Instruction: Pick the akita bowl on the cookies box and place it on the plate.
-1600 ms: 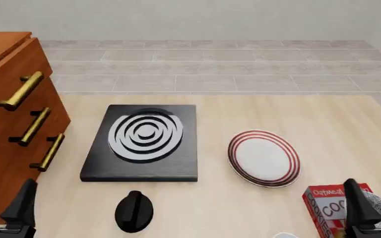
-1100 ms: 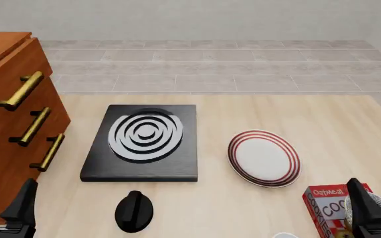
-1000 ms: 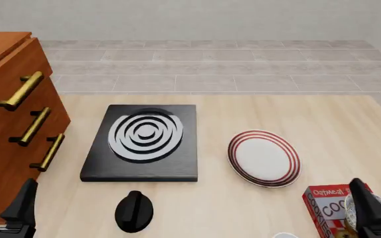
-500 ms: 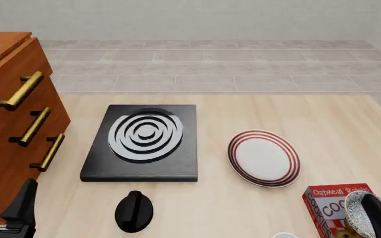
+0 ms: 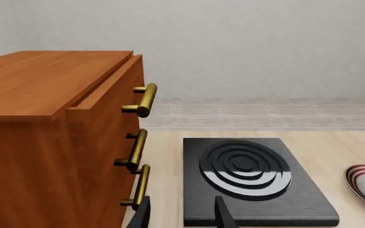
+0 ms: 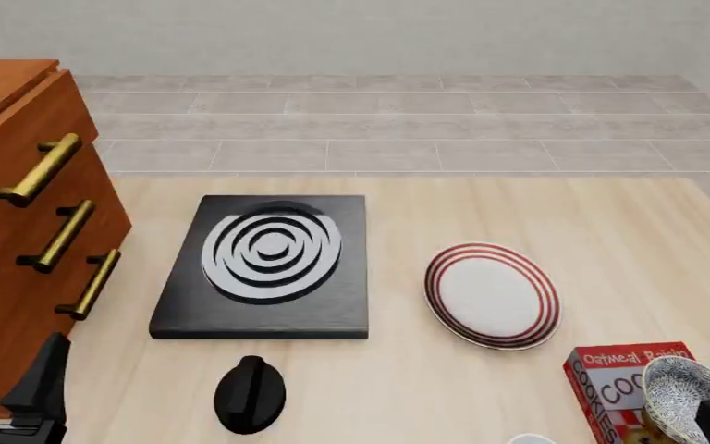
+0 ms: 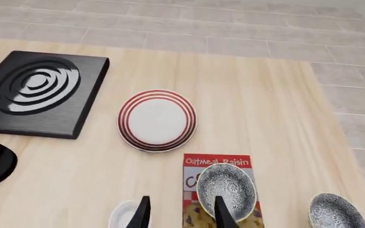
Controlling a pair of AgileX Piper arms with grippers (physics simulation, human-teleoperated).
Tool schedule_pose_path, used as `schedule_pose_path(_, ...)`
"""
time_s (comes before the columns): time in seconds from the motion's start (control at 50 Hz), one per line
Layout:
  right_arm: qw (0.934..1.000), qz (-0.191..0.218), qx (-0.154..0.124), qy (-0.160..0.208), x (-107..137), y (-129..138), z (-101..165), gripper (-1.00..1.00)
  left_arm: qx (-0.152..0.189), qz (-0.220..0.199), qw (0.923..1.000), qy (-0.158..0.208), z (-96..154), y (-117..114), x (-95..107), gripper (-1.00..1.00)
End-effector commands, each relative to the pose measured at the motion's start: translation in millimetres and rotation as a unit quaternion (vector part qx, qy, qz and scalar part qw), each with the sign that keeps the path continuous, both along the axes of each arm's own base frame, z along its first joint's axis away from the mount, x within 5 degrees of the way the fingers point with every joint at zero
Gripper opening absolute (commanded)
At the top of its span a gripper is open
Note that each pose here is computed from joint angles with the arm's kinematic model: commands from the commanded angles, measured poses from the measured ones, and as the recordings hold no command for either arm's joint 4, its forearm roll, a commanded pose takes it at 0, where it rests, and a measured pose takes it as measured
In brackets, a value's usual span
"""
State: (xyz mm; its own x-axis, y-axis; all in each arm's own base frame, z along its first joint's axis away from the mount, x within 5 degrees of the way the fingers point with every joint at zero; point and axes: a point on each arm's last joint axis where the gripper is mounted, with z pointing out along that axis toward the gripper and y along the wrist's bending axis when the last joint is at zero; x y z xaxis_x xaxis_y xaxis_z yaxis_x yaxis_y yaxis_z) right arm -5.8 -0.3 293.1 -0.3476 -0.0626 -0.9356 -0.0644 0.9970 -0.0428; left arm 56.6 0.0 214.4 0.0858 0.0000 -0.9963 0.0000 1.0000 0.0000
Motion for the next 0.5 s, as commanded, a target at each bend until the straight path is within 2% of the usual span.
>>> schedule_pose_path(0.02, 0.9996, -0.006, -0.013, 0.025, -5.7, 0.0, 0.4, 1.0, 0.0, 0.0, 1.0, 0.0, 0.0, 0.0, 0.0, 1.0)
schedule_pose_path(0.34, 0.9992, -0.021, -0.02, 0.026, -2.6, 0.4, -3.6, 1.0, 0.0, 0.0, 1.0, 0.0, 0.0, 0.0, 0.0, 1.0)
schedule_pose_path(0.5, 0.9989, -0.03, -0.021, 0.029, 7.8, 0.2, -17.2, 1.0, 0.0, 0.0, 1.0, 0.0, 0.0, 0.0, 0.0, 1.0)
